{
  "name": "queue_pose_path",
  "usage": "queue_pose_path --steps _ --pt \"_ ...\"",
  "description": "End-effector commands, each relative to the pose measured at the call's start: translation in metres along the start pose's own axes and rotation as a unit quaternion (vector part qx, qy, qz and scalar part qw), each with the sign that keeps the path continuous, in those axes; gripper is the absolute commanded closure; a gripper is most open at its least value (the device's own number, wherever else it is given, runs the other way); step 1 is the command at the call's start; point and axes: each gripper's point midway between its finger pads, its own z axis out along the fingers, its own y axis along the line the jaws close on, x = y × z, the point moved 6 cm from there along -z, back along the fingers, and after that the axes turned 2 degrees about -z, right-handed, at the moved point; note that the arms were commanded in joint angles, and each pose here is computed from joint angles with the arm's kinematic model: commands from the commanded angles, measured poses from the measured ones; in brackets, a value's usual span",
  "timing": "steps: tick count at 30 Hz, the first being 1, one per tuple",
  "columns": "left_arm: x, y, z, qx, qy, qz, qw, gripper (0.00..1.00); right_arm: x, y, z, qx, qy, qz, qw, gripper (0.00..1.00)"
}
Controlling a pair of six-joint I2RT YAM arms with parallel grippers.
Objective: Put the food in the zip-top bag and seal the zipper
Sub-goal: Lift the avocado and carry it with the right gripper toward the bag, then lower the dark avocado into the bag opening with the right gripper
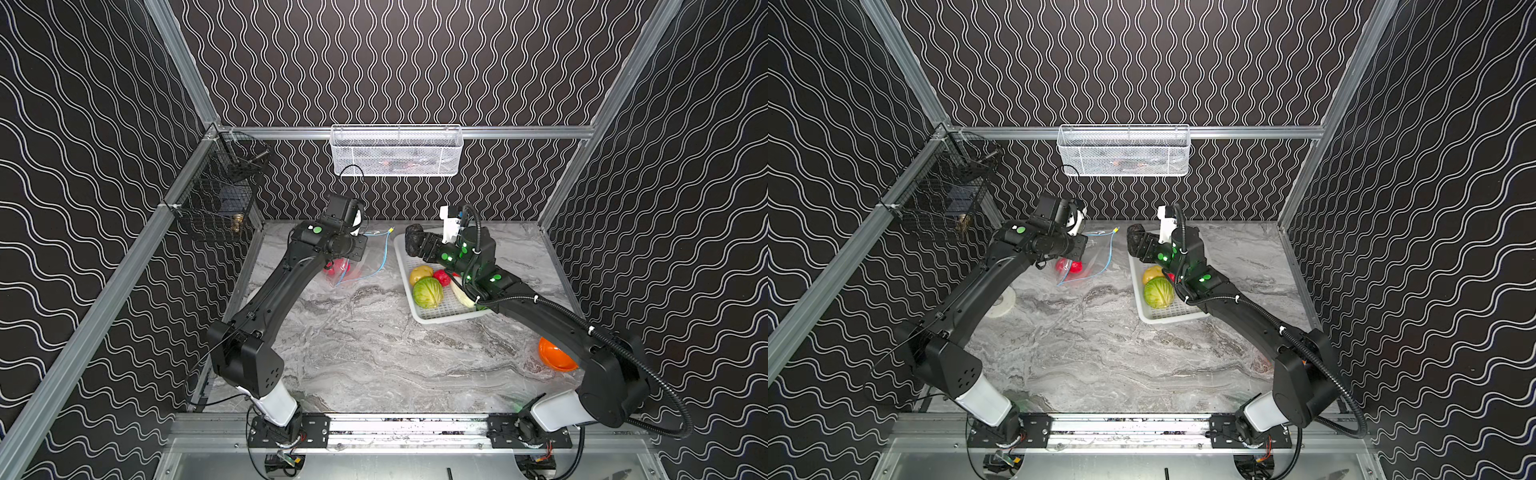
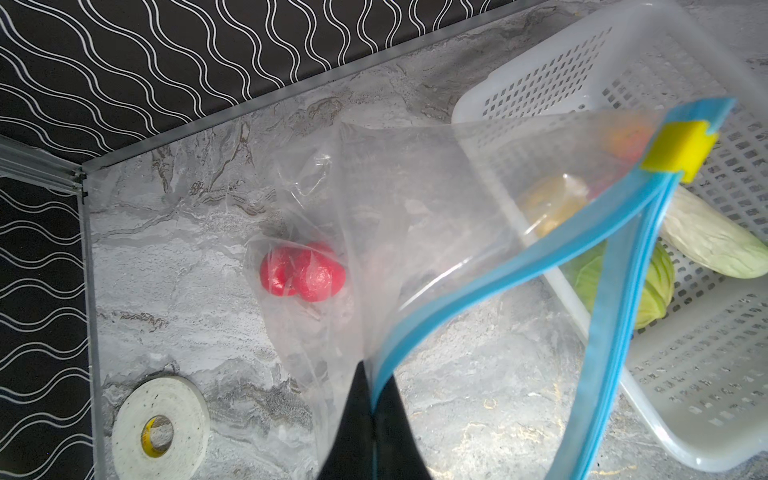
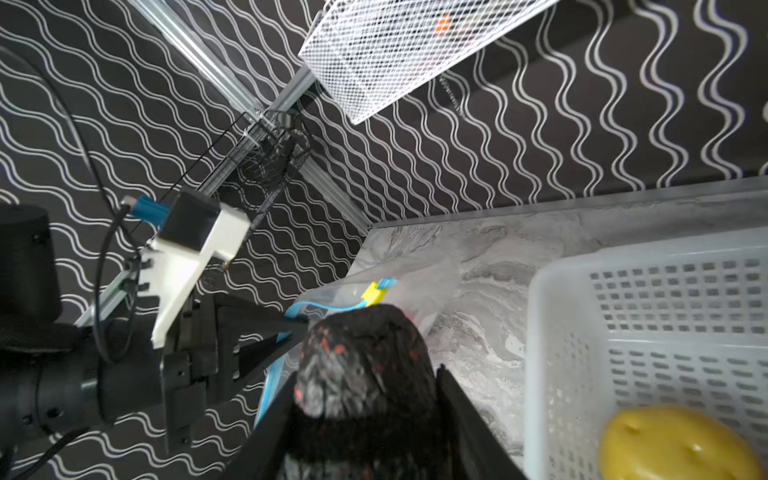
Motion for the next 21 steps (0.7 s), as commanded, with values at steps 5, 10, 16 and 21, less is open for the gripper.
queue_pose_path --steps 5,10,16,21 --pt "-0.004 0.000 -0.005 0.003 -0.011 -0.002 1.000 1.00 -0.013 0.020 0.000 -0.036 -0.045 -0.020 0.998 0.72" --pt "-0.004 0.000 -0.004 0.003 -0.011 -0.002 1.000 1.00 -0.011 0.029 0.000 -0.046 -0.054 -0.024 0.997 0.72" --pt "-0.004 0.001 -0.005 0.002 -0.011 -0.002 1.000 1.00 -0.004 0.037 0.003 -0.053 -0.054 -0.023 0.997 0.72" --pt "-0.004 0.001 -0.005 0.002 -0.012 -0.002 1.000 1.00 0.002 0.046 0.007 -0.071 -0.055 -0.025 0.996 0.71"
